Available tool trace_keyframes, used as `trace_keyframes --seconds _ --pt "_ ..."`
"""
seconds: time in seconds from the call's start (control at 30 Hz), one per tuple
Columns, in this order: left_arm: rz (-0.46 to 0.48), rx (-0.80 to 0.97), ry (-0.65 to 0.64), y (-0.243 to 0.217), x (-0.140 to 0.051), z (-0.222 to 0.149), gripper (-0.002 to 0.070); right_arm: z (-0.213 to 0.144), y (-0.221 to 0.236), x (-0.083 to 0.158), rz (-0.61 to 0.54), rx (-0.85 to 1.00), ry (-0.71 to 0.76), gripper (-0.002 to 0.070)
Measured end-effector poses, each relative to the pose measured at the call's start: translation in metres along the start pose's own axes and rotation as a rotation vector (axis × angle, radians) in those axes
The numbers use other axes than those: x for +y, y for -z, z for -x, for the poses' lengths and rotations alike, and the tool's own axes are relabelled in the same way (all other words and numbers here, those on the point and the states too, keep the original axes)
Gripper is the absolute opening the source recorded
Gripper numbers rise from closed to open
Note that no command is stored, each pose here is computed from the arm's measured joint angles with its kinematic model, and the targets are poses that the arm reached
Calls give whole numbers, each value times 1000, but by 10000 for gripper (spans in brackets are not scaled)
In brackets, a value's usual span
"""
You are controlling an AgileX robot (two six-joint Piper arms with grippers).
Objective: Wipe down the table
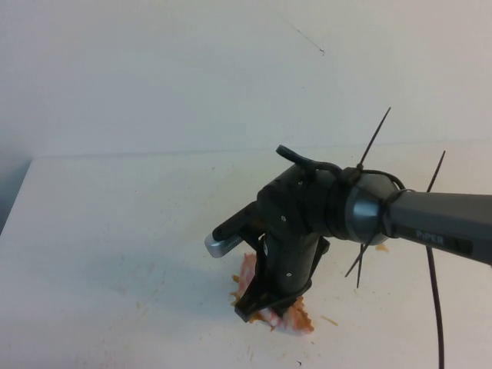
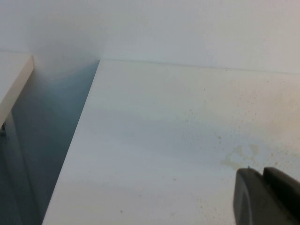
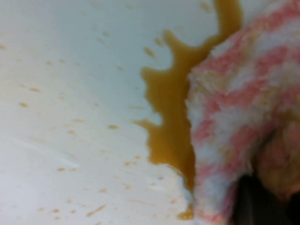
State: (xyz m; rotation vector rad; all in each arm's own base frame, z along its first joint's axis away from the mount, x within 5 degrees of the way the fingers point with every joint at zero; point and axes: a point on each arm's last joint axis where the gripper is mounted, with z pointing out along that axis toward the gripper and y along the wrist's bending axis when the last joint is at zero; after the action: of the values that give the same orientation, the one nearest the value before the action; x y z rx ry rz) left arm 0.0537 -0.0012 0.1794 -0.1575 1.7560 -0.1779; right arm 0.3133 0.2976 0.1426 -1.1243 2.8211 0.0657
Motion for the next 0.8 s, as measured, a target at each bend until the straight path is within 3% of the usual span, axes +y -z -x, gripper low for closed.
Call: trace_keyframes --seconds 0.17,0.5,0.8 --pt "0 0 0 0 0 0 0 2 0 10 30 -22 -2 34" --pt "0 0 0 0 0 0 0 3 6 9 5 -37 6 33" --pt "0 0 0 0 0 0 0 23 71 16 44 -223 -13 33"
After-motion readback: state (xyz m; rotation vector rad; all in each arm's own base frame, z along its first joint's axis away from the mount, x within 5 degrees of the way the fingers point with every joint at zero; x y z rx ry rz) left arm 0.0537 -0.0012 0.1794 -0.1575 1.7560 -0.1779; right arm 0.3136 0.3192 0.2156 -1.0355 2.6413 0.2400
